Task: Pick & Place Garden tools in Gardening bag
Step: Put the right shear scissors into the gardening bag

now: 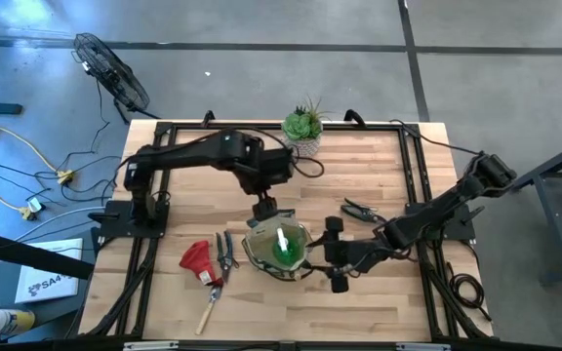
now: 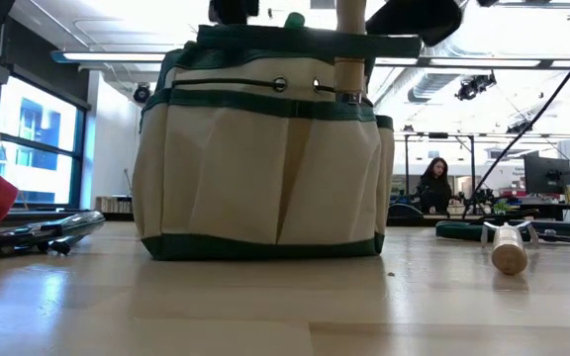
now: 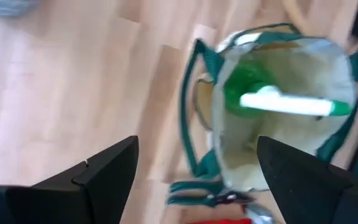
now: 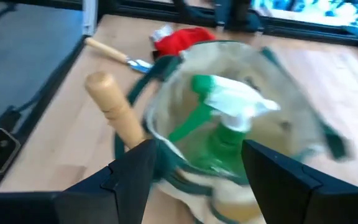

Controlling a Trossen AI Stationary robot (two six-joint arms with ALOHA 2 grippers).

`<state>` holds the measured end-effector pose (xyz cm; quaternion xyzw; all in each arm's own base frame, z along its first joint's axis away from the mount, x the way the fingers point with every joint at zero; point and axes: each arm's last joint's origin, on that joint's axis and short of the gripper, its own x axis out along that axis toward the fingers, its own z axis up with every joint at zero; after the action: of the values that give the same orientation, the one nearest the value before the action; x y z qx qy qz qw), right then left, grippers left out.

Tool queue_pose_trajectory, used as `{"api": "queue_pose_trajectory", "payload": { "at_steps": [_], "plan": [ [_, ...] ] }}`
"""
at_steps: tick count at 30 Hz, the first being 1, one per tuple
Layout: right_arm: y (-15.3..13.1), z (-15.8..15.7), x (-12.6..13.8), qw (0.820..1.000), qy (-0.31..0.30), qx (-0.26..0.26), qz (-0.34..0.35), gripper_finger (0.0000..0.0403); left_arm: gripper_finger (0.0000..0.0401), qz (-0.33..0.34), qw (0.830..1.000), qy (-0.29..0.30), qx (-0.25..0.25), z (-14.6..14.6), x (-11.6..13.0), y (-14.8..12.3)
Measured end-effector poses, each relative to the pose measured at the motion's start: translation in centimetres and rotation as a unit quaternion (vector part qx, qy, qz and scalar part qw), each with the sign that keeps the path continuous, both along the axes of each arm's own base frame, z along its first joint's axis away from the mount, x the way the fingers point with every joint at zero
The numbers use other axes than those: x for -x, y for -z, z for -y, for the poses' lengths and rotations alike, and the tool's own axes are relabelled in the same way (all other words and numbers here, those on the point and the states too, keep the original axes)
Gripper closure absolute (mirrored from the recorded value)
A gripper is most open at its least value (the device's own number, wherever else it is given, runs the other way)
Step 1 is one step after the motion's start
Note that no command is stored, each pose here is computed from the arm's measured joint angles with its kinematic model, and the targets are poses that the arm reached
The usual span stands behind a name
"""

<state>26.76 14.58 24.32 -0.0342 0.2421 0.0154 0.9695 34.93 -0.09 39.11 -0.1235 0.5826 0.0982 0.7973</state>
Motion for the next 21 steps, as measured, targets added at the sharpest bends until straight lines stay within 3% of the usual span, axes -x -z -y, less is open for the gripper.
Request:
{"api": "queue_pose_trajectory", "payload": {
  "at_steps": [7, 12, 16, 21],
  "plan": [
    [-2.8, 1.9, 4.6, 0.997, 0.071, -0.019, -0.033, 0.0167, 0.0079, 0.034, 0.998, 0.022, -0.054, 3.2, 1.7, -2.0],
    [-3.1, 3.5, 7.4, 0.987, 0.123, -0.049, -0.093, 0.0167, 0.0079, 0.028, 0.992, 0.009, -0.125, 4.7, 2.2, -1.3],
    [-2.4, 4.8, 8.3, 0.971, 0.172, -0.056, -0.154, 0.0167, 0.0079, -0.002, 0.990, 0.022, -0.140, 5.8, 2.7, 0.3],
    [-1.2, 6.7, 8.2, 0.942, 0.239, -0.059, -0.228, 0.0167, 0.0079, -0.021, 0.987, 0.009, -0.161, 5.6, 2.8, 4.3]
  ]
}}
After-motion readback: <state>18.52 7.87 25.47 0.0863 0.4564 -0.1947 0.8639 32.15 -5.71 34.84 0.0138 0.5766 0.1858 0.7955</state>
